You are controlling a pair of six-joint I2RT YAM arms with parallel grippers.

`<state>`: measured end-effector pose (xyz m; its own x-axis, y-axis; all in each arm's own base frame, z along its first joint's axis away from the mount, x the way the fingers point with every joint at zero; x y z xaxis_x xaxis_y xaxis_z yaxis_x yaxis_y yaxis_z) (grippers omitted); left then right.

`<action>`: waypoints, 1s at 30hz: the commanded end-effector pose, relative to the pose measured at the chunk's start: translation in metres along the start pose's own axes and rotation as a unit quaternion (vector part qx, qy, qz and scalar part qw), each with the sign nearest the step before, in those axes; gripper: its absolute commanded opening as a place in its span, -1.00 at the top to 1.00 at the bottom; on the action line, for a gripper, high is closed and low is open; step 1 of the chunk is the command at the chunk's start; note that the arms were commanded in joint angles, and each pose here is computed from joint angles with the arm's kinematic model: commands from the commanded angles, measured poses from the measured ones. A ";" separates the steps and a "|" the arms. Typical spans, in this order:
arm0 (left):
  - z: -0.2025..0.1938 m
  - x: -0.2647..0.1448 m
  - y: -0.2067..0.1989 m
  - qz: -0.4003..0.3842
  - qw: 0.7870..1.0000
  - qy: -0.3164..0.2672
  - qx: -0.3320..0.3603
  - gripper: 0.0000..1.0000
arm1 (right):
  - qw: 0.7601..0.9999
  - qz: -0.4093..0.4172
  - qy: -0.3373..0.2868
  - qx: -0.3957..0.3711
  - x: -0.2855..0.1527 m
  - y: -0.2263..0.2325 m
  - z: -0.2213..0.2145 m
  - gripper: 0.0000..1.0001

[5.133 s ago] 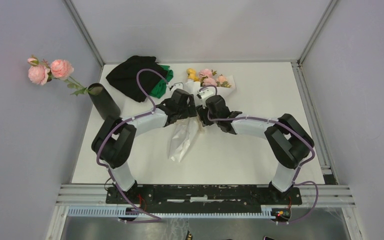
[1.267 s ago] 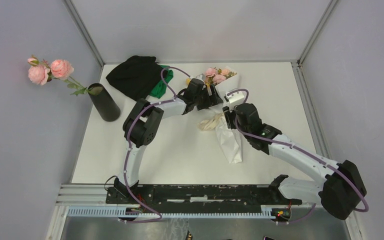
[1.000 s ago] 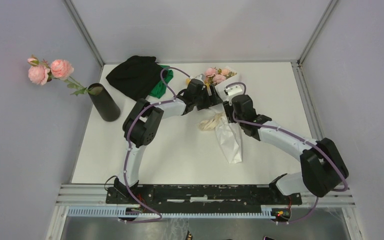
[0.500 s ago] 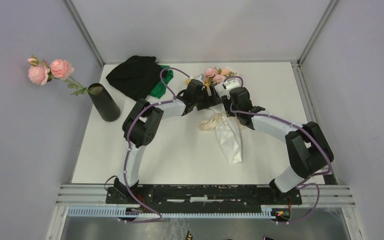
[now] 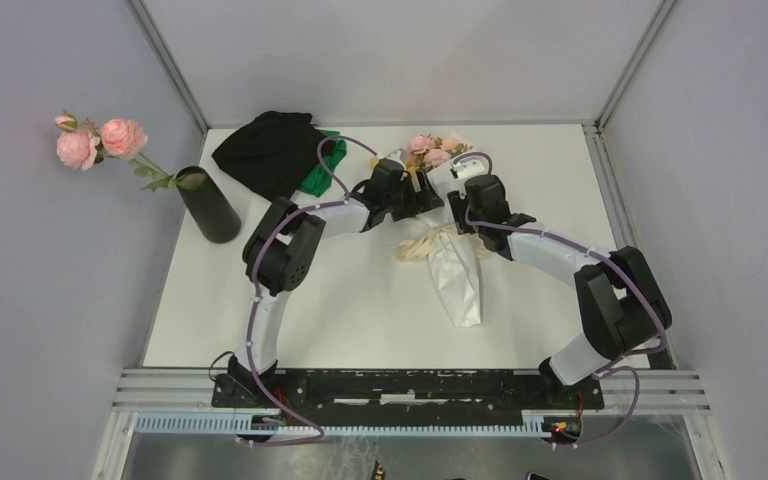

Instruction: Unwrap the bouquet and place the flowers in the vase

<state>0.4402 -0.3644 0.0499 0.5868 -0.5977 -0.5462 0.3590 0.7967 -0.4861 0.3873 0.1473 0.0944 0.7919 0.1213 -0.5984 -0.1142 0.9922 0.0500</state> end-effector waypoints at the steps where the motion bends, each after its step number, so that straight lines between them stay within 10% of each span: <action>1: -0.039 -0.006 0.040 0.058 0.996 0.062 -0.012 -0.79 | 1.000 0.009 -0.025 0.007 -0.012 0.000 0.014 -0.08; 25: -0.034 -0.010 0.035 0.051 0.997 0.057 -0.012 -0.79 | 0.999 -0.011 0.031 0.012 -0.004 -0.012 -0.035 -0.17; 30: -0.032 -0.013 0.037 0.053 0.997 0.054 -0.013 -0.79 | 0.999 -0.008 0.047 0.022 -0.003 -0.015 -0.054 0.16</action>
<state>0.4390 -0.3603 0.0504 0.5840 -0.6062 -0.5399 0.3626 0.7898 -0.4947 0.3608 0.1344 0.0647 0.7515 0.1077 -0.6508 -0.0950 0.9940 0.0547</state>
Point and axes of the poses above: each gripper's point midway between its finger pads, its own x axis out along the fingers, its own y axis along the line the jaws close on, z = x × y, the point moved 1 cm from there along -x, back along the fingers, and after that the axes turned 15 degrees about x, right-handed, at the moved point
